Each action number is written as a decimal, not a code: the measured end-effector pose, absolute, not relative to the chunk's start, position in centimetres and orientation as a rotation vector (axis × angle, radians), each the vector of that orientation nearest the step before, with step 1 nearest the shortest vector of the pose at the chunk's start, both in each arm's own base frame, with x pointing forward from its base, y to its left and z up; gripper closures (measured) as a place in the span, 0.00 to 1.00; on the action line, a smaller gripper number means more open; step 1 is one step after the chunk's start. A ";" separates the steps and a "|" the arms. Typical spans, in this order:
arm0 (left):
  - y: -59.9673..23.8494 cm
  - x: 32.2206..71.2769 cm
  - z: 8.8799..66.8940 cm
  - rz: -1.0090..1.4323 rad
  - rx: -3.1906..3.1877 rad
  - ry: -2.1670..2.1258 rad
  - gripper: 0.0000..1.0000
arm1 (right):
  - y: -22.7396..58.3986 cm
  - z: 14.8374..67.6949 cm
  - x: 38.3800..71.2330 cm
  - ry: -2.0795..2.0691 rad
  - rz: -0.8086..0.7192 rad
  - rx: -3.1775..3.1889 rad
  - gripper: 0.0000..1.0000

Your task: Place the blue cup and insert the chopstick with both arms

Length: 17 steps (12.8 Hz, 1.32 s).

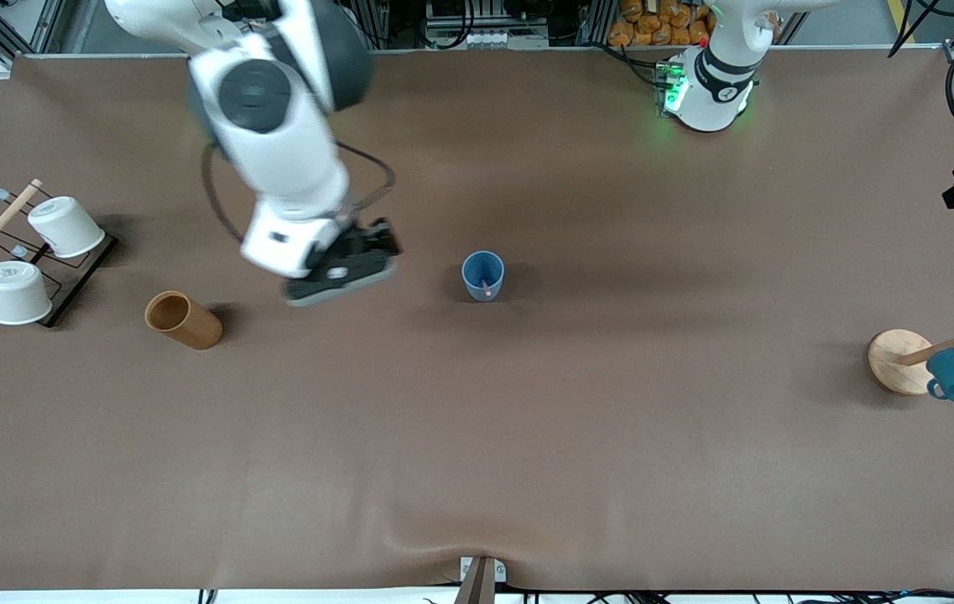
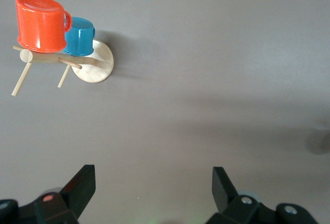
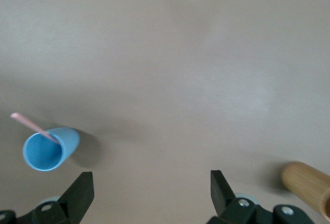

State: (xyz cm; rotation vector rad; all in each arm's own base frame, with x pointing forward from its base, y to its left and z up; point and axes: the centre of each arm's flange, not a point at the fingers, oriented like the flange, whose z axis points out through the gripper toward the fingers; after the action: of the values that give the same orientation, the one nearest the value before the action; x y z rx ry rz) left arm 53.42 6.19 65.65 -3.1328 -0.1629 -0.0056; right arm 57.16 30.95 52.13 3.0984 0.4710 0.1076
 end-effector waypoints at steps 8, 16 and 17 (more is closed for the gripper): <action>6.2 52.7 66.6 -0.027 -3.134 -0.164 0.00 | 4.8 61.7 57.6 0.268 0.004 3.122 0.00; 6.0 52.6 66.5 -0.003 -3.136 -0.156 0.00 | -4.3 66.2 52.4 0.034 -0.084 3.187 0.00; 5.8 52.5 66.5 0.012 -3.136 -0.153 0.00 | -4.3 66.1 52.4 0.036 -0.088 3.187 0.00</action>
State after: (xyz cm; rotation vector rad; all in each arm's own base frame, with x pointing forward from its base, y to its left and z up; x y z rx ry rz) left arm 52.47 5.84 66.45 -3.1364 -0.1526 0.0121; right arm 52.41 -4.28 66.13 3.1871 0.0359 -0.0878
